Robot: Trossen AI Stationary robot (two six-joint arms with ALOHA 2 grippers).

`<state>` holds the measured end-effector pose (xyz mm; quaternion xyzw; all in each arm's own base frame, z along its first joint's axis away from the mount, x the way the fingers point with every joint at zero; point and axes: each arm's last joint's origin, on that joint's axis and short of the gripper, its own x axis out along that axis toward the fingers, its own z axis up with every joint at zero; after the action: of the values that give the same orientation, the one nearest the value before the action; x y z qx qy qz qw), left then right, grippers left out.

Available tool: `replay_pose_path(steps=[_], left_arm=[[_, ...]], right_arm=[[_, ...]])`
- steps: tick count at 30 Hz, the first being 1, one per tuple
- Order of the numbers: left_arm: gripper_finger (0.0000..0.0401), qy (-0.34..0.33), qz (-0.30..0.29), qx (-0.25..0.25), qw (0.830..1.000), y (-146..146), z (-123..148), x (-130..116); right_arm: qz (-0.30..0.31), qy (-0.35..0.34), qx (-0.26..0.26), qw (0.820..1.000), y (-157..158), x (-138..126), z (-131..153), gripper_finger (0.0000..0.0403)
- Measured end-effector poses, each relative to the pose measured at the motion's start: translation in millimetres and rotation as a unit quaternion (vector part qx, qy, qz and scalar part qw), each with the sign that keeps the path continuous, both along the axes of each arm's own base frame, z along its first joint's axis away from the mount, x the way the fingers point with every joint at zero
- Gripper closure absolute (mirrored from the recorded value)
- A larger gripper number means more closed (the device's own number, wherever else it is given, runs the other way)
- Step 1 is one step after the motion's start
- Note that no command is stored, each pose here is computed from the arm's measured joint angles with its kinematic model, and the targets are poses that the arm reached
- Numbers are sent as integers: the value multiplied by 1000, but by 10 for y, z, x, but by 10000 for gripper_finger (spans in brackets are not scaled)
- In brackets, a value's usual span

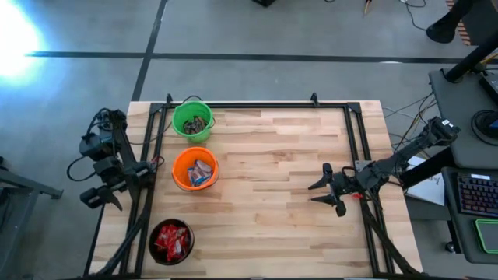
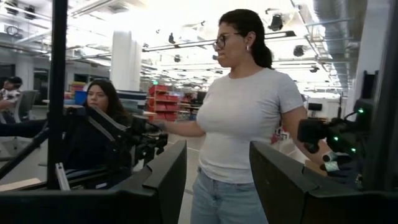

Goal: Organize candy in baskets
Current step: Return to Home Position

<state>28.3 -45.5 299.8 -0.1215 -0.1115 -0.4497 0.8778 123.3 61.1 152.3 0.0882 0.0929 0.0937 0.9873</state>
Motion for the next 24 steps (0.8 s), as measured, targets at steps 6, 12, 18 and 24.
replay_pose_path(steps=[6,12,18,24], left_arm=[[243,-1,5,0,1000,5,0,0],[243,-16,11,11,1000,5,0,0],[243,-20,13,15,1000,3,0,2],[243,-22,14,12,1000,5,6,1]], right_arm=[[0,0,0,1000,0,0,0,213],[0,-4,3,1000,-3,-6,11,213],[0,-55,32,998,-52,-89,151,213],[0,-119,70,990,-106,-183,303,213]])
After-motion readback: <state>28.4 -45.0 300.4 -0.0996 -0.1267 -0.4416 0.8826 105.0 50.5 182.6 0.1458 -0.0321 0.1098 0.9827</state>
